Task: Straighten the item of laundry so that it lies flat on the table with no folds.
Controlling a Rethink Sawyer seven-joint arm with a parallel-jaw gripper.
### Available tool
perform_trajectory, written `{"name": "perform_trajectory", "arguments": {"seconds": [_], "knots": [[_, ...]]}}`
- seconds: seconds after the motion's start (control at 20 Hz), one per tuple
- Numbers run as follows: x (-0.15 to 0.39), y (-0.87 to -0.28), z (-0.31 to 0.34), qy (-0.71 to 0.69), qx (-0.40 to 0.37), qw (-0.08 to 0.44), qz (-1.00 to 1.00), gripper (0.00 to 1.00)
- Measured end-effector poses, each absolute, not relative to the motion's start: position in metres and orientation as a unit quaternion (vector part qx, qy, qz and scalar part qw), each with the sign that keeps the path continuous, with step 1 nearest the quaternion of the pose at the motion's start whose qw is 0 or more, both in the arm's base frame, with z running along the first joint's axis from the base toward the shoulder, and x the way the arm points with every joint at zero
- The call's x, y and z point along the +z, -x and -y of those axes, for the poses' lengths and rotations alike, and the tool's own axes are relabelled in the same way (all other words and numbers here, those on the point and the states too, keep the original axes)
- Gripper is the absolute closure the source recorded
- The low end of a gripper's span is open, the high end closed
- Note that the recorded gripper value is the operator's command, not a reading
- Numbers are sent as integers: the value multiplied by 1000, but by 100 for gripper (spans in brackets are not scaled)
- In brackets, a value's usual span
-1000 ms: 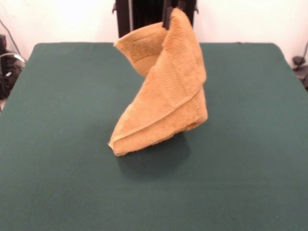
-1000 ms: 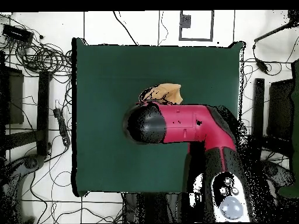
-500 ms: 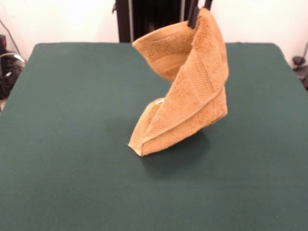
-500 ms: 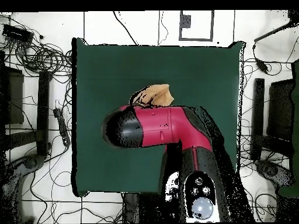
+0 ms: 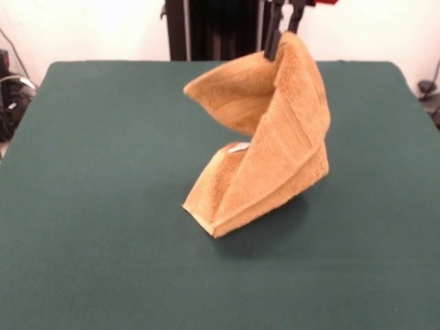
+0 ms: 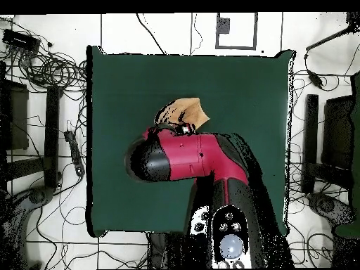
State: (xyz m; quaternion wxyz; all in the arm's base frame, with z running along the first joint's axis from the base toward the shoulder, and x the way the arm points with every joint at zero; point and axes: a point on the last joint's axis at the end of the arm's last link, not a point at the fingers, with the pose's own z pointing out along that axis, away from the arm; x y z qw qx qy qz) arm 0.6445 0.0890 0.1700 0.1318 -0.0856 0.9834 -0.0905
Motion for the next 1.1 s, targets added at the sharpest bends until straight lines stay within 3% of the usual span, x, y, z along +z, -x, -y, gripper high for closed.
{"name": "perform_trajectory", "arguments": {"seconds": [0.15,0.45,1.1], "knots": [[153,-646,-88,105,-103,176,-973,100],[131,-634,-92,134,-128,201,-962,100],[96,-594,-97,172,-207,163,-949,100]]}}
